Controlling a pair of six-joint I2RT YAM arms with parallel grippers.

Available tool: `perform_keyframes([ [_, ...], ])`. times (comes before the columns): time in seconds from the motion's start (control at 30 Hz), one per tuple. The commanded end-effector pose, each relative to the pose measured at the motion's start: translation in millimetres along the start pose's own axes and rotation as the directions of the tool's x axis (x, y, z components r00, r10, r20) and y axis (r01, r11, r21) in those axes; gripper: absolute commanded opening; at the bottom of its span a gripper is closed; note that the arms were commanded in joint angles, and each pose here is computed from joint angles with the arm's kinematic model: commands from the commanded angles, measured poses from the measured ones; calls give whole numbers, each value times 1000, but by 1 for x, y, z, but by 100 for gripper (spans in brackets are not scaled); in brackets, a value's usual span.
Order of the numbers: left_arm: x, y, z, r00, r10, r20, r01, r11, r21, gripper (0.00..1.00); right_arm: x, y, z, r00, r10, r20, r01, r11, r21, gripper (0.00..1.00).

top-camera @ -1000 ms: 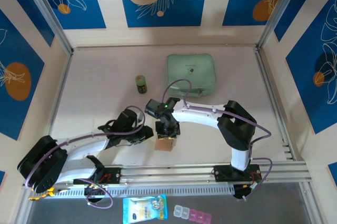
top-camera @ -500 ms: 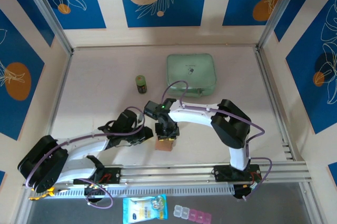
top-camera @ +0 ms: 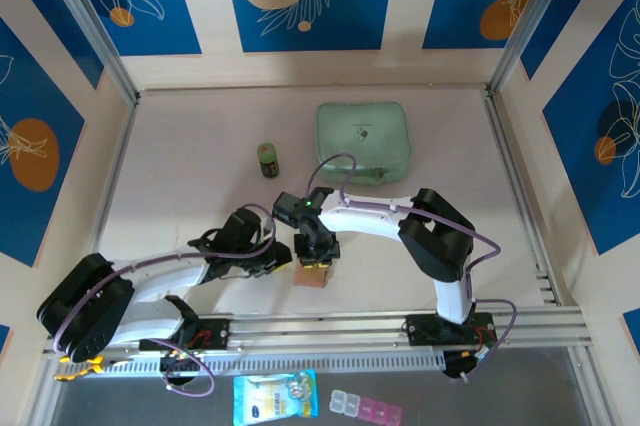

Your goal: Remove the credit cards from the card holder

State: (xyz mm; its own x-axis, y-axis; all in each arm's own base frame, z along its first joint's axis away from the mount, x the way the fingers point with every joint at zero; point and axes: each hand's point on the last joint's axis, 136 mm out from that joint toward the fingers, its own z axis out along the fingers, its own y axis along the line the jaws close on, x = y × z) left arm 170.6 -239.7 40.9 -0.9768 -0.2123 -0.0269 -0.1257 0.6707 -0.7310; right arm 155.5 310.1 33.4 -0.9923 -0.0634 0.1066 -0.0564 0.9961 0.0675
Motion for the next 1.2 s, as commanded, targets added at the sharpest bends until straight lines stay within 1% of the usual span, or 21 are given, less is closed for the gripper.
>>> perform_keyframes([
  [0.0,0,-5,1,1000,4,-16,-4,1000,31,17,7,0,9,1000,16,-22,-16,1000,-2,22],
  [0.23,1,-8,2,1000,0,-26,1,999,45,16,7,-1,10,1000,25,-15,-25,999,-21,15],
  [0.4,0,-8,3,1000,-3,-31,5,999,37,15,8,-2,10,1000,29,-7,-29,999,-38,13],
  [0.53,-1,-10,3,999,-4,-32,5,1000,28,15,8,-3,7,1000,28,9,-28,998,-51,13],
  [0.63,-3,-11,3,1000,-2,-30,3,1000,21,14,7,-5,1,999,23,33,-22,998,-59,18],
  [0.77,-4,-12,0,1000,3,-14,-3,1000,6,14,6,-10,-10,997,24,67,-20,998,-57,21],
  [0.9,-5,-10,-3,1000,6,-10,-6,1000,-21,14,6,-20,-15,996,31,84,-28,999,-39,22],
  [1.17,-10,-14,-3,1000,15,-7,-15,999,-38,15,10,-38,-15,994,66,88,-62,997,-51,22],
])
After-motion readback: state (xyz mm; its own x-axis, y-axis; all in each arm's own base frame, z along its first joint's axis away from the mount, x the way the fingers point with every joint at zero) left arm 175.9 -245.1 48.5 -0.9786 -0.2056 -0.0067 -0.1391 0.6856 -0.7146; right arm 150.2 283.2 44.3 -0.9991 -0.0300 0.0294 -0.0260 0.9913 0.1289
